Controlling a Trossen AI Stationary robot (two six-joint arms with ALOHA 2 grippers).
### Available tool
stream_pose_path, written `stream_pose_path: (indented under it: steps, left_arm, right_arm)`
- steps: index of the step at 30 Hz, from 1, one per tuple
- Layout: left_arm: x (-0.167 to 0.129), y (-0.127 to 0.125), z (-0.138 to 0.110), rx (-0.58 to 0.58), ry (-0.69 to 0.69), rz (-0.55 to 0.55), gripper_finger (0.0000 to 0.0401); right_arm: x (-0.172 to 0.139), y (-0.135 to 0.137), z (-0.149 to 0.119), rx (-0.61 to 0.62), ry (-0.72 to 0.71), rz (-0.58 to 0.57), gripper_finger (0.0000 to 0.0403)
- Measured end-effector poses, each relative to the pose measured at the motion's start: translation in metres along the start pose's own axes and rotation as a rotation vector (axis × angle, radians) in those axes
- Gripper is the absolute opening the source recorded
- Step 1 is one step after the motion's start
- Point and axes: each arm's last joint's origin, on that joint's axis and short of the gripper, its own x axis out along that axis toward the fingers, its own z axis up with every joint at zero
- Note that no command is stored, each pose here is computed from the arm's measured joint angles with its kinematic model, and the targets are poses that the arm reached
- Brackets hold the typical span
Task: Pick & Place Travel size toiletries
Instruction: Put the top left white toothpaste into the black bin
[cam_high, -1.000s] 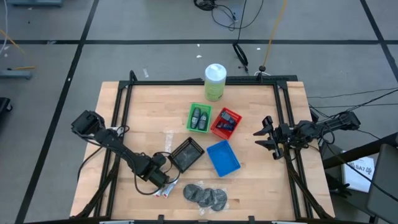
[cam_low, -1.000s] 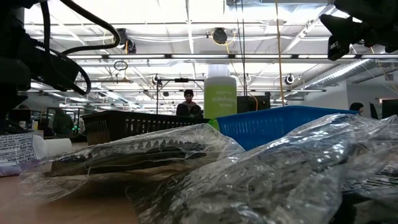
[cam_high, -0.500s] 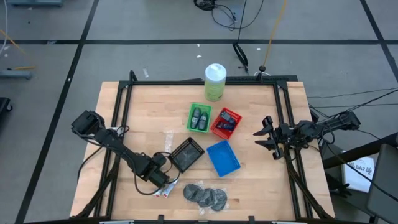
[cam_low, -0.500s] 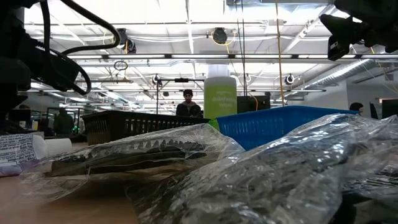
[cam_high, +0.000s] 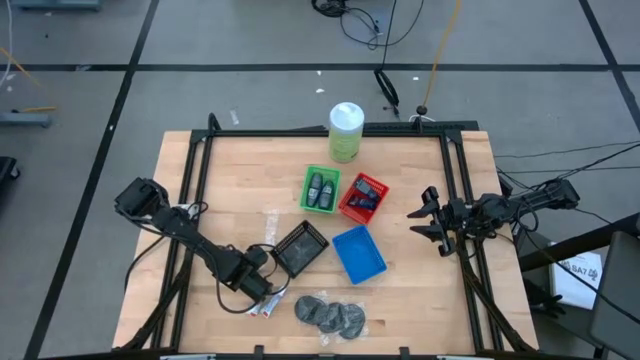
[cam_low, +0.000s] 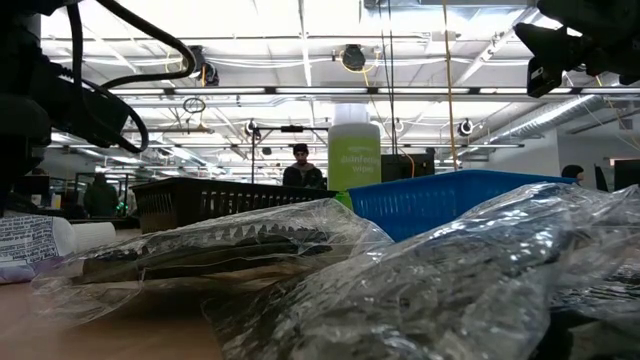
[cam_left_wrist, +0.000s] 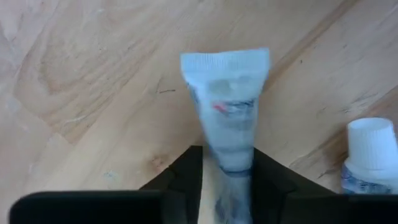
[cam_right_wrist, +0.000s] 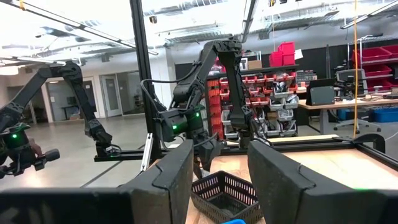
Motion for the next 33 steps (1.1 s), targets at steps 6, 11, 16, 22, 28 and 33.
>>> stream_pose_path:
  steps: [6,11,16,22,28,33]
  left_arm:
    - [0.000,0.000,0.000,0.029,0.000,-0.001,0.0057]
    - [-0.007,0.005,0.000,0.049,-0.011,-0.009,0.0013]
    - [-0.021,0.008,0.000,0.043,-0.066,-0.063,0.0015]
    - [-0.038,0.014,0.001,0.054,-0.138,-0.121,0.0006]
    - [-0.055,0.021,0.002,0.055,-0.204,-0.180,0.0016]
    - [-0.065,0.026,0.003,0.076,-0.270,-0.207,0.0007]
  right_arm:
    - [0.000,0.000,0.000,0.000,0.000,0.000,0.0141]
    - [0.000,0.000,0.000,0.000,0.000,0.000,0.0141]
    - [0.000,0.000,0.000,0.000,0.000,0.000,0.0141]
    - [0.000,0.000,0.000,0.000,0.000,0.000,0.0141]
    - [0.000,0.000,0.000,0.000,0.000,0.000,0.0141]
    - [0.000,0.000,0.000,0.000,0.000,0.000,0.0141]
